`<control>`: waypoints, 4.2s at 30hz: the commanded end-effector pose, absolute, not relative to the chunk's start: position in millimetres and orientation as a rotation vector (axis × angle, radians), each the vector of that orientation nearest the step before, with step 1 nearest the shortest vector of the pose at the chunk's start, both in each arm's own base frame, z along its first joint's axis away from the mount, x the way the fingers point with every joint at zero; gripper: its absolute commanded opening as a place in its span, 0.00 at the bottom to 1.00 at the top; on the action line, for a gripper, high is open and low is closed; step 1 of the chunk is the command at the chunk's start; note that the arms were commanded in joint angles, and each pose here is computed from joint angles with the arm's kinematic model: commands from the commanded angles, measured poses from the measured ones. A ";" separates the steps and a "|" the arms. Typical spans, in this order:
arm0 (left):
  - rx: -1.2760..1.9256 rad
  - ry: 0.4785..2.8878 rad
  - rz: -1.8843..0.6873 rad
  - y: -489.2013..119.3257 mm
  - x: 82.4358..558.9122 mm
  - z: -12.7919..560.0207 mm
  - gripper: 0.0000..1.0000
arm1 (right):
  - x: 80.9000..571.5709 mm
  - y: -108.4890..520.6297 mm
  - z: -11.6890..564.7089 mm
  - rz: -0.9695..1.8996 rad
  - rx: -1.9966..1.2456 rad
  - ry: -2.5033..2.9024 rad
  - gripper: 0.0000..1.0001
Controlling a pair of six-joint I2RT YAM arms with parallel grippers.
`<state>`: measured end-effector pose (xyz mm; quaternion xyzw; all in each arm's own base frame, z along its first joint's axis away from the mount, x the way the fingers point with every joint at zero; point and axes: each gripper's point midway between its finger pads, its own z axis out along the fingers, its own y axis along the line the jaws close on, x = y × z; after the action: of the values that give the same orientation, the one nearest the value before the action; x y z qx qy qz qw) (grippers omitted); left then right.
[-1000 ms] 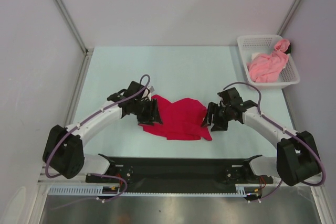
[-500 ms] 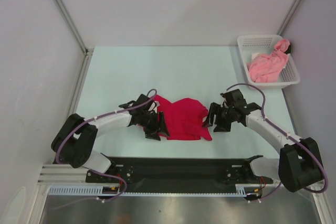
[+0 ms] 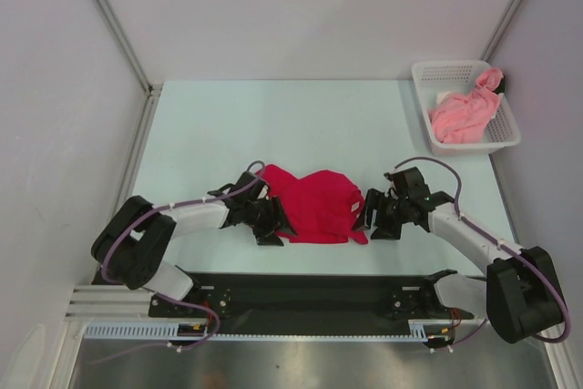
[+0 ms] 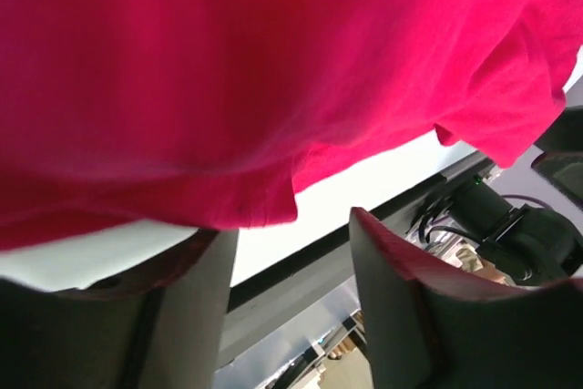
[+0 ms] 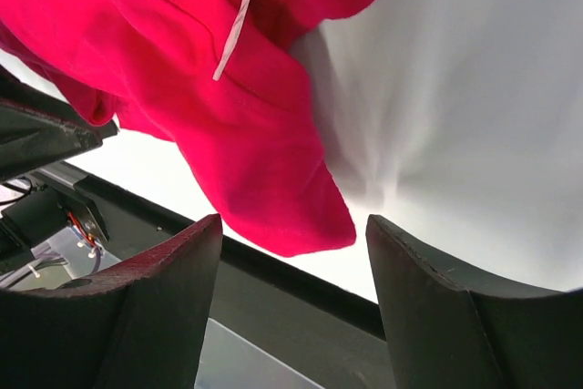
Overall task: Fold and stack the t-shirts
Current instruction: Flatten the tshirt out
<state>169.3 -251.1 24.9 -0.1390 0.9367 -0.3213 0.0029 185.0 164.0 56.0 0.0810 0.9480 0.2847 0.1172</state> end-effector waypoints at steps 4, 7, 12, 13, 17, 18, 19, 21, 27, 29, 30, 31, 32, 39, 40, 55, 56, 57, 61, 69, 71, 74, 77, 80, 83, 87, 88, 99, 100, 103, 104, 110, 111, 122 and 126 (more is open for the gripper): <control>-0.434 2.917 -0.901 -243.8 185.6 3.9 0.46 | 184.7 166.8 60.6 0.881 0.212 2.725 0.70; -0.414 2.892 -0.871 -241.3 191.2 7.7 0.30 | 184.1 169.4 59.3 0.905 0.213 2.720 0.70; -0.331 2.880 -0.780 -230.9 196.4 18.5 0.09 | 186.0 173.7 51.8 0.938 0.225 2.717 0.68; -0.323 2.879 -0.766 -229.3 196.1 19.5 0.05 | 184.4 173.8 47.7 0.938 0.229 2.727 0.68; -0.285 2.854 -0.721 -223.2 200.9 28.6 0.00 | 189.7 169.2 36.9 0.842 0.217 2.741 0.59; -0.279 2.862 -0.698 -219.9 199.1 29.5 0.00 | 191.7 168.3 35.6 0.825 0.222 2.736 0.57; -0.268 2.840 -0.696 -220.2 203.4 36.6 0.00 | 195.3 165.4 35.1 0.797 0.237 2.725 0.48; -0.240 2.821 -0.623 -211.3 207.2 41.7 0.00 | 202.7 162.8 37.7 0.771 0.246 2.697 0.32; -0.126 2.647 -0.317 -174.3 245.9 102.5 0.00 | 267.5 139.3 100.5 0.561 0.241 2.505 0.00; -0.113 2.600 -0.234 -161.8 254.5 130.8 0.00 | 287.6 123.1 125.5 0.469 0.264 2.464 0.00; -0.125 2.560 -0.169 -151.8 260.9 141.5 0.00 | 309.8 120.0 163.9 0.455 0.262 2.374 0.00; -0.136 2.499 -0.170 -148.5 268.5 165.5 0.00 | 317.1 114.4 182.8 0.436 0.262 2.344 0.00; -0.138 2.489 -0.127 -137.7 267.9 174.5 0.00 | 325.4 111.8 202.9 0.424 0.247 2.297 0.00; -0.222 2.227 -0.022 -82.9 280.4 278.5 0.00 | 342.6 82.0 340.2 0.332 0.172 1.994 0.00; -0.219 2.198 -0.030 -80.9 279.1 288.6 0.00 | 339.8 80.0 349.3 0.328 0.159 1.970 0.00; -0.233 1.789 -0.323 -52.9 204.8 401.5 0.00 | 178.5 44.8 506.8 0.484 0.208 1.422 0.00; -0.241 1.787 -0.313 -49.7 202.6 402.8 0.00 | 172.6 41.4 503.0 0.478 0.228 1.437 0.00; -0.240 1.791 -0.308 -49.3 202.5 402.0 0.00 | 171.4 39.6 502.2 0.481 0.251 1.445 0.00; -0.282 1.826 -0.233 -42.1 210.6 389.9 0.00 | 194.1 43.3 483.0 0.451 0.266 1.552 0.00; -0.412 2.074 0.072 -30.9 284.0 317.8 0.00 | 337.0 92.6 398.8 0.515 0.247 1.876 0.00; -0.429 2.172 0.124 -23.5 314.2 288.8 0.00 | 380.8 104.2 344.3 0.541 0.246 2.042 0.02; -0.418 2.296 0.265 1.5 346.3 254.8 0.00 | 427.1 105.5 268.3 0.488 0.296 2.293 0.11; -0.425 2.352 0.418 30.4 374.8 232.2 0.00 | 453.0 91.3 234.2 0.325 0.290 2.428 0.16; -0.373 2.357 0.428 30.7 401.1 230.7 0.11 | 456.7 83.9 219.3 0.254 0.246 2.514 0.23; -0.360 2.356 0.389 25.4 402.3 233.2 0.47 | 439.3 79.2 211.6 0.223 0.210 2.600 0.43; -0.388 2.349 0.346 23.5 375.3 229.3 0.90 | 408.7 67.1 206.6 0.171 0.218 2.634 0.78; -0.394 2.377 0.335 21.7 366.3 213.3 0.92 | 400.4 65.6 195.8 0.178 0.220 2.659 0.79; -0.802 2.402 -0.245 -6.3 262.7 123.3 0.41 | 305.0 93.0 161.4 0.562 0.239 2.697 0.70; -0.910 2.386 -0.280 -8.1 250.9 102.8 0.44 | 297.6 97.7 161.0 0.603 0.243 2.696 0.68; -1.089 2.382 -0.230 5.1 233.6 85.2 0.63 | 271.1 106.9 153.9 0.692 0.267 2.707 0.67; -1.124 2.390 -0.193 10.6 231.7 80.1 0.69 | 264.9 109.1 156.6 0.713 0.261 2.692 0.67; -1.350 2.345 -0.135 37.6 231.4 55.4 0.66 | 244.9 104.1 136.4 0.684 0.257 2.763 0.67; -1.359 2.335 -0.137 39.3 233.9 54.2 0.65 | 244.7 104.1 139.1 0.687 0.251 2.755 0.67; -1.464 2.354 -0.211 39.6 251.0 29.5 0.54 | 242.1 93.5 137.5 0.651 0.259 2.742 0.66; -1.473 2.323 -0.173 46.2 251.6 27.7 0.47 | 236.8 88.6 131.4 0.648 0.278 2.750 0.66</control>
<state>242.0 38.2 22.2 -0.5089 0.8429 -0.0597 0.1641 238.9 91.9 127.8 0.1041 0.9598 0.2225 0.1358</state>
